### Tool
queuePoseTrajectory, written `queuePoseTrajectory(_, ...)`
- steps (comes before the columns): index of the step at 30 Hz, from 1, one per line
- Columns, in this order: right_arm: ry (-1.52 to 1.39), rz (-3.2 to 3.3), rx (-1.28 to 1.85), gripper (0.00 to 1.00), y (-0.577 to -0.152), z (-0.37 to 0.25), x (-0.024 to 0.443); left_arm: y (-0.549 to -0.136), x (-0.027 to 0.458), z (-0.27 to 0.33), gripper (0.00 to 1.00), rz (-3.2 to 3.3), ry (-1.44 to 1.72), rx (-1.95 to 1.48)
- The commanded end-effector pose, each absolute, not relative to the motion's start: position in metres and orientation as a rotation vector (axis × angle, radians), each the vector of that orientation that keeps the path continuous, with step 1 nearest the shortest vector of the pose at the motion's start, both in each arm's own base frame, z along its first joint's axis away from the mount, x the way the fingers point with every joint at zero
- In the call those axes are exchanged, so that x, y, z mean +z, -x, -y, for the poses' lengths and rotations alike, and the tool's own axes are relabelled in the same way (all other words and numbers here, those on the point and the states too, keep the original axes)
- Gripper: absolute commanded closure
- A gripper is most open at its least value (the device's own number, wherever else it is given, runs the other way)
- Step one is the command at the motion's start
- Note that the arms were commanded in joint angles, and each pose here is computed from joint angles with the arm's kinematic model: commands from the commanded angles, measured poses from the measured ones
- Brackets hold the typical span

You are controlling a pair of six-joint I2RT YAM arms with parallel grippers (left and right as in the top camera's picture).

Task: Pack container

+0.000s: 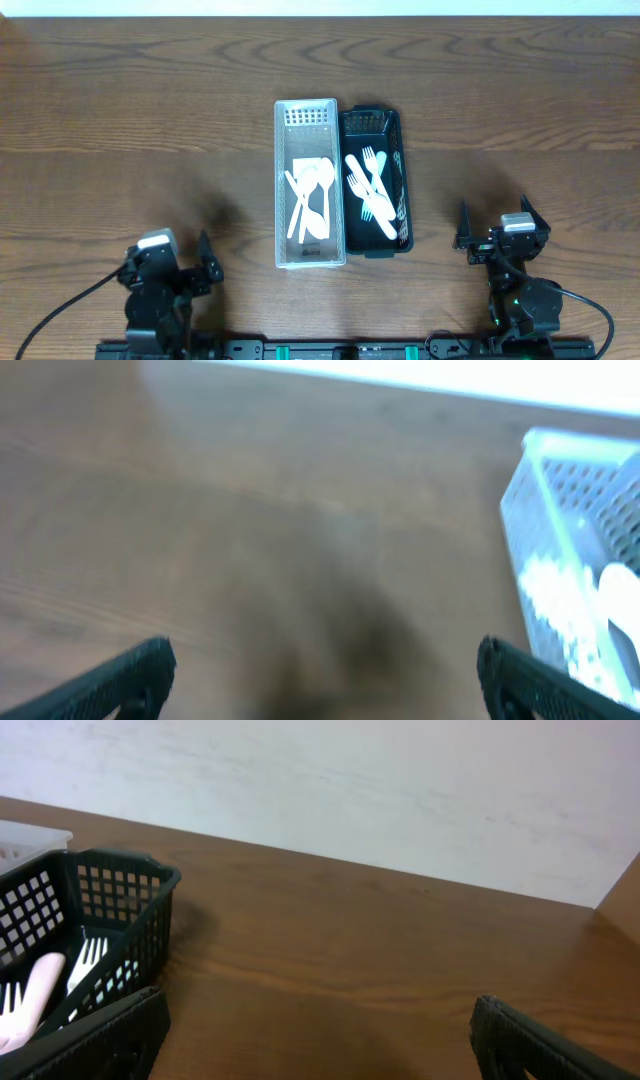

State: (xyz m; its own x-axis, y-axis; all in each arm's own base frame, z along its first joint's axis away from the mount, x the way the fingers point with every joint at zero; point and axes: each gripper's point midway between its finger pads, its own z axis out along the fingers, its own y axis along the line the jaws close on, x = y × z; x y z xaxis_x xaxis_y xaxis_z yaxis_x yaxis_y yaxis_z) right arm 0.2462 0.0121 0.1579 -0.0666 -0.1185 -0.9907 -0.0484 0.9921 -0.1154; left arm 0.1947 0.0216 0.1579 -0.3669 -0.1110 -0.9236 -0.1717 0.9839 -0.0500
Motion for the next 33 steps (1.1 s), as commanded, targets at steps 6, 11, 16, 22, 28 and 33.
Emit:
queuePoseTrajectory(6,0.128,-1.639,-0.039,0.01,-0.246,-0.014,0.157,-0.228,0.166,0.010,0.02,-1.763,-0.140,0.058)
queuePoseTrajectory(11,0.128,-1.639,-0.039,0.01,-0.246,-0.014,0.157,-0.237,0.146,0.028,0.02,-1.737,-0.189,-0.045)
queuePoseTrajectory(16,0.128,-1.639,-0.039,0.01,-0.246,-0.014,0.157,-0.238,0.140,0.037,0.02,-1.730,-0.211,-0.106)
queuePoseTrajectory(22,0.128,-1.639,-0.039,0.01,-0.246,-0.014,0.157,-0.238,0.140,0.039,0.02,-1.729,-0.217,-0.118)
queuePoseTrajectory(28,0.128,-1.639,-0.039,0.01,-0.246,-0.014,0.157,-0.238,0.141,0.039,0.02,-1.727,-0.162,-0.169)
queuePoseTrajectory(33,0.128,-1.639,-0.039,0.01,-0.246,-0.014,0.157,-0.241,0.142,0.040,0.02,-1.699,-0.161,-0.167)
